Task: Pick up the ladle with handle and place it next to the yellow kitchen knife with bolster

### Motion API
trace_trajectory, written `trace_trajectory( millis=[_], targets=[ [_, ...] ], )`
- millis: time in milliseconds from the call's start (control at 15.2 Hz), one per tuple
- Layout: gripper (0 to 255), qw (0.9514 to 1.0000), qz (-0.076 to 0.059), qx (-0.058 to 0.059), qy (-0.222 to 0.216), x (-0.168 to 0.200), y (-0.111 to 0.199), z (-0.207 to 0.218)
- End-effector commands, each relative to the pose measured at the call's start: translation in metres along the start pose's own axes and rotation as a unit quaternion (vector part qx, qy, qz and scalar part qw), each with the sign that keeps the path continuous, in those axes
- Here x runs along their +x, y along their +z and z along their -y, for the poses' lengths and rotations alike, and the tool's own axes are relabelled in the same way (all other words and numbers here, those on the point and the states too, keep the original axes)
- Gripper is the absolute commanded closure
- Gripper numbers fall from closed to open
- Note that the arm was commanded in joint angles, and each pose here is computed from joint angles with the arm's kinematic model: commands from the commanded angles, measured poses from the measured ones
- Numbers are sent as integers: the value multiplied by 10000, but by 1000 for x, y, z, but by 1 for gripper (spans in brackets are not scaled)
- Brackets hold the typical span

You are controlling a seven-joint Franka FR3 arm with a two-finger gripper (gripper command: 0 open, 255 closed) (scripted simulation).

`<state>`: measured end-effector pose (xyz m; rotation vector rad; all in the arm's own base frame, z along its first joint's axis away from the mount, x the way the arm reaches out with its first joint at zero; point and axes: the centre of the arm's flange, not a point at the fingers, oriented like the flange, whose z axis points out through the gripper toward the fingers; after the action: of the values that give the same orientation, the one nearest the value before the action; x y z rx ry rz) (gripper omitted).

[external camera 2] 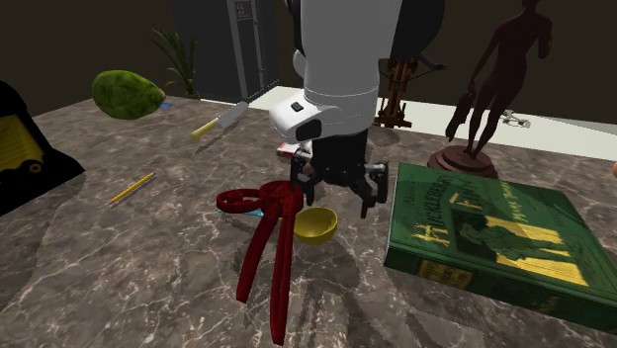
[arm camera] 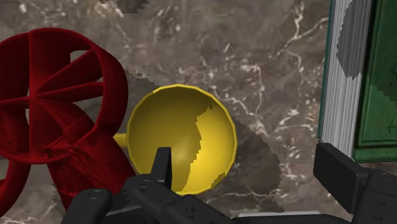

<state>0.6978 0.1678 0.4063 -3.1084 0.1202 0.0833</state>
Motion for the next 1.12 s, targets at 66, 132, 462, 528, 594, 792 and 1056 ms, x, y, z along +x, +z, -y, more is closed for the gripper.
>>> trace_trajectory(
  millis=[66,132,462,528,594,792,1056],
  targets=[
    [0,10000,-5,1,-1,2,15,1],
    [0,10000,-5,1,-1,2,21,1],
    [0,10000,-5,1,-1,2,34,1],
    [0,10000,-5,1,-1,2,34,1],
    [0,10000,-5,1,-1,2,34,1],
    [0,10000,-5,0,-1,2,34,1],
    [255,10000,-5,0,-1,2,34,1]
  ],
)
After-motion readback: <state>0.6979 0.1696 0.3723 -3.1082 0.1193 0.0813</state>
